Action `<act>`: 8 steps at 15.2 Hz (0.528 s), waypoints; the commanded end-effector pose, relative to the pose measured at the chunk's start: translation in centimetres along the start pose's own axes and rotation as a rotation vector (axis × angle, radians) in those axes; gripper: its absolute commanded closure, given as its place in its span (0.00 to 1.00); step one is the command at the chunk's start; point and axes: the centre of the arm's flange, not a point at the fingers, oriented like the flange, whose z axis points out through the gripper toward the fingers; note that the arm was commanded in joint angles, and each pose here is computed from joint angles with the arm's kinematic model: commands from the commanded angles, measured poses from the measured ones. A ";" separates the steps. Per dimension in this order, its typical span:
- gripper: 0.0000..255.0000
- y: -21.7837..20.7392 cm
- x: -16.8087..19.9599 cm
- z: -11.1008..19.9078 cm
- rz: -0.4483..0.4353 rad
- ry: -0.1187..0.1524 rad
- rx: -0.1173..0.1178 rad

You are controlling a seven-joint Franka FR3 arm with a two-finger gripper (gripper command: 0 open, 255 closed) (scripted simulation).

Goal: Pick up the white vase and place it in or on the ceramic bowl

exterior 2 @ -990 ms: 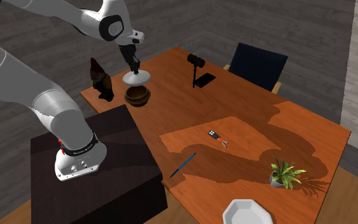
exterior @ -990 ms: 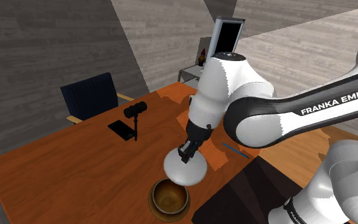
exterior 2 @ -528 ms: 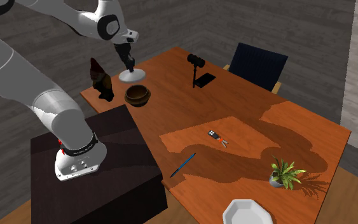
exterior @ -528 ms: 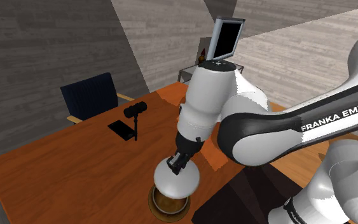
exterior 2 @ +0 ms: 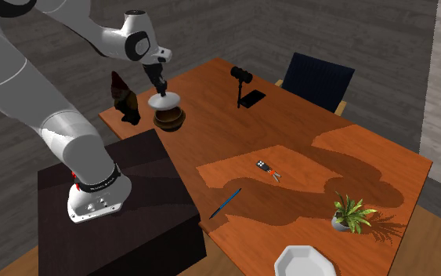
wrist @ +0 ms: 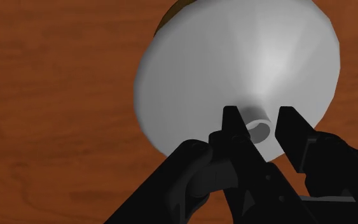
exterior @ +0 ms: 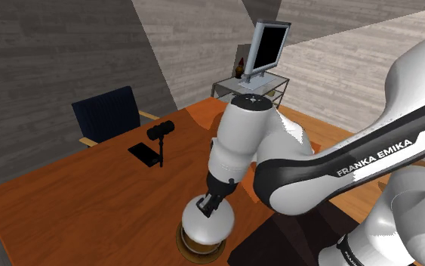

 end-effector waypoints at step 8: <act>1.00 0.1 -0.2 4.7 0.000 0.001 0.001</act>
